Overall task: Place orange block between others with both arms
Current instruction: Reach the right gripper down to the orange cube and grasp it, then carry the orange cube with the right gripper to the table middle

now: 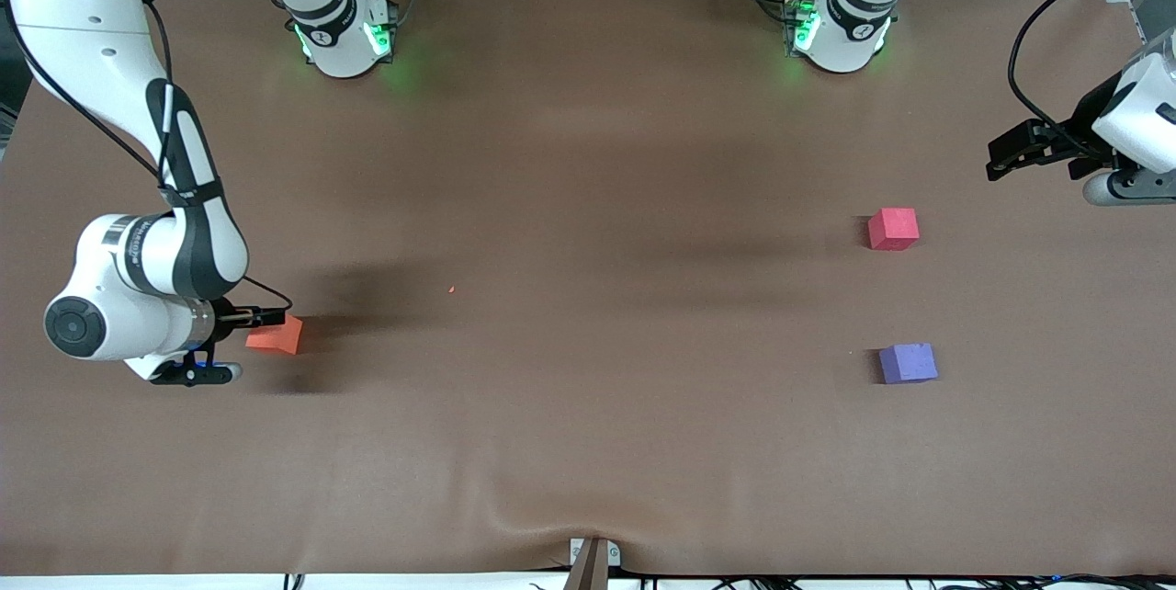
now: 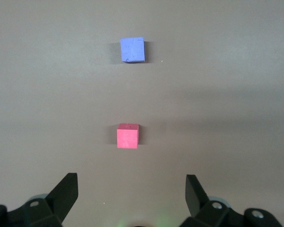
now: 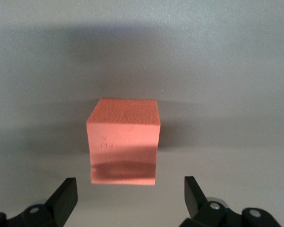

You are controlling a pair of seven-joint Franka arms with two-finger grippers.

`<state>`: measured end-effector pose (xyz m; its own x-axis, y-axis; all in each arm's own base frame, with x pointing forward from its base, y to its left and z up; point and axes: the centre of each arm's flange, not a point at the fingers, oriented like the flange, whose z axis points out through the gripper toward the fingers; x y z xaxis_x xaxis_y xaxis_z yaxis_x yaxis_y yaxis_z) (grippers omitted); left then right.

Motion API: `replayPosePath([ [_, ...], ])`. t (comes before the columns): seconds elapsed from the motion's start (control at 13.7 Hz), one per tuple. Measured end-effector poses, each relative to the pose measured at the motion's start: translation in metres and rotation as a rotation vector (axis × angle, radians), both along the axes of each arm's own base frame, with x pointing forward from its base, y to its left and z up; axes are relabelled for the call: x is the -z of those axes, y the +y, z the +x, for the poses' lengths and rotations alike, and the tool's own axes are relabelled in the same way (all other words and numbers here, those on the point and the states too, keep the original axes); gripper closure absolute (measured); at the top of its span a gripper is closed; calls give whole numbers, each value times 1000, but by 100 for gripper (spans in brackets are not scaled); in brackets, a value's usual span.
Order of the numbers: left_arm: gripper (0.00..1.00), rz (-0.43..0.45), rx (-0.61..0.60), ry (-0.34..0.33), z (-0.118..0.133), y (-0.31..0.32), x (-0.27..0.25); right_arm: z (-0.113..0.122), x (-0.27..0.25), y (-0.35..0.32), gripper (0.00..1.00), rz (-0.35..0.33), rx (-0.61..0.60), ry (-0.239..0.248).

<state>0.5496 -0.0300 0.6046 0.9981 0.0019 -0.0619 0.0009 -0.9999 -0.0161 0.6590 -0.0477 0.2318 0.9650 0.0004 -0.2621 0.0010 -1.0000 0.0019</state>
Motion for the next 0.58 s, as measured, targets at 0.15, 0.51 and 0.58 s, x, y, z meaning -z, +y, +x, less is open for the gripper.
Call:
replayPosePath([
  [0.15,0,0,0,0,0,0,0,4,3,0,0,1,2,-31],
  [0.51,0,0,-11,1,0,6,0,5,22,1,0,1,3,-39],
  [0.58,0,0,-15,1,0,9,0,5,26,1,6,1,3,-34],
])
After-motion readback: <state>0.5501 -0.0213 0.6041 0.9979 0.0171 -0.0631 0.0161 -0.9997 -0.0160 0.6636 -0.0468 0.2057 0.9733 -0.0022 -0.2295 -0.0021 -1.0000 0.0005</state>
